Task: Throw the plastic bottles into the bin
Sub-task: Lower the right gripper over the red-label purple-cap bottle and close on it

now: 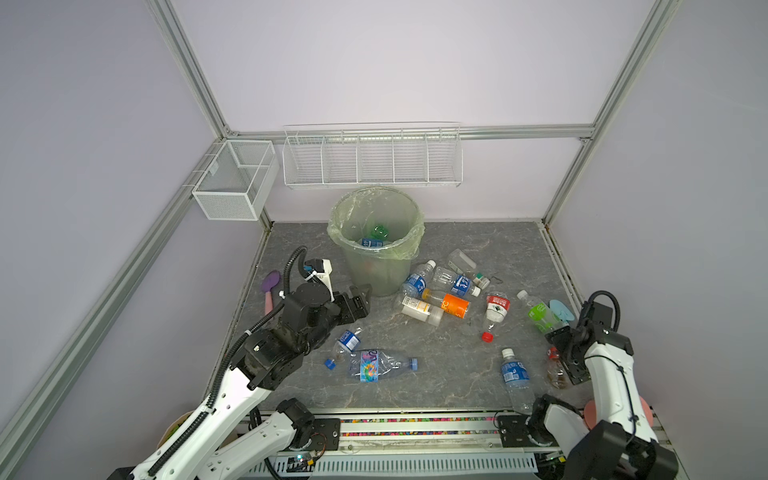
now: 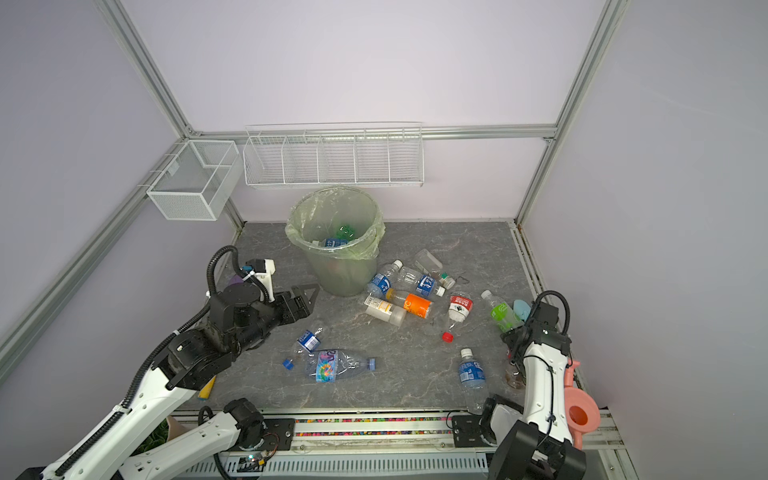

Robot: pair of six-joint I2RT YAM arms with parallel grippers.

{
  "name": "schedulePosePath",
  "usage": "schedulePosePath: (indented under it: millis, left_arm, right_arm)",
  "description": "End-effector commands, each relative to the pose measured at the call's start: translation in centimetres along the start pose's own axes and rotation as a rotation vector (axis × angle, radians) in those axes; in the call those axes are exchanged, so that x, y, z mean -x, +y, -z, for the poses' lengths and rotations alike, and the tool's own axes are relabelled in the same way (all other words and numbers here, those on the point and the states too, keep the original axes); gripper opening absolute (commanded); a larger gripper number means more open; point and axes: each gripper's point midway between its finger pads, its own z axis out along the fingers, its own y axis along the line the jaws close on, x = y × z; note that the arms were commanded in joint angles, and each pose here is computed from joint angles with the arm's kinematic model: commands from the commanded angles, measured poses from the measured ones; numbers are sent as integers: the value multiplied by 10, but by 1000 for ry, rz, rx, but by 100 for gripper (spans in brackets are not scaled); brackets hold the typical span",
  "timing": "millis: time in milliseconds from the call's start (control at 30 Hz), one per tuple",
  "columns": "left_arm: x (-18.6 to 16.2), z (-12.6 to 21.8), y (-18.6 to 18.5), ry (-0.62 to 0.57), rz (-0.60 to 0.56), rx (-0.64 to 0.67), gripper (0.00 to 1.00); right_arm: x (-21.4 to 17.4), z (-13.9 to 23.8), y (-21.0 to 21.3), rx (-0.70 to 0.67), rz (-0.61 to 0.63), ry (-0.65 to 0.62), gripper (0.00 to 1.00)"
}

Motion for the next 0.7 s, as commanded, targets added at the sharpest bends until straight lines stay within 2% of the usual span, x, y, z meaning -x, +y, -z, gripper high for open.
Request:
schedulePosePath:
  millis: [0,233,333,467,667]
  left_arm:
    - [6,3,0,-21,9,12,95]
    - [8,5,1,-30,7,19,95]
    - [8,5,1,-29,7,20,95]
    - [9,6,1,-29,3,24,95]
    - [8,5,2,-29,4,24,95]
  right_arm:
    - [-38,-12,9,33,-35,156,92]
    - [-54,-5,30,72,35,172,91]
    - [-59,-2,44,100,127,168,91]
    - [-56,5,42,31,289,149,91]
    - [-49,18,37,33,418,80,90]
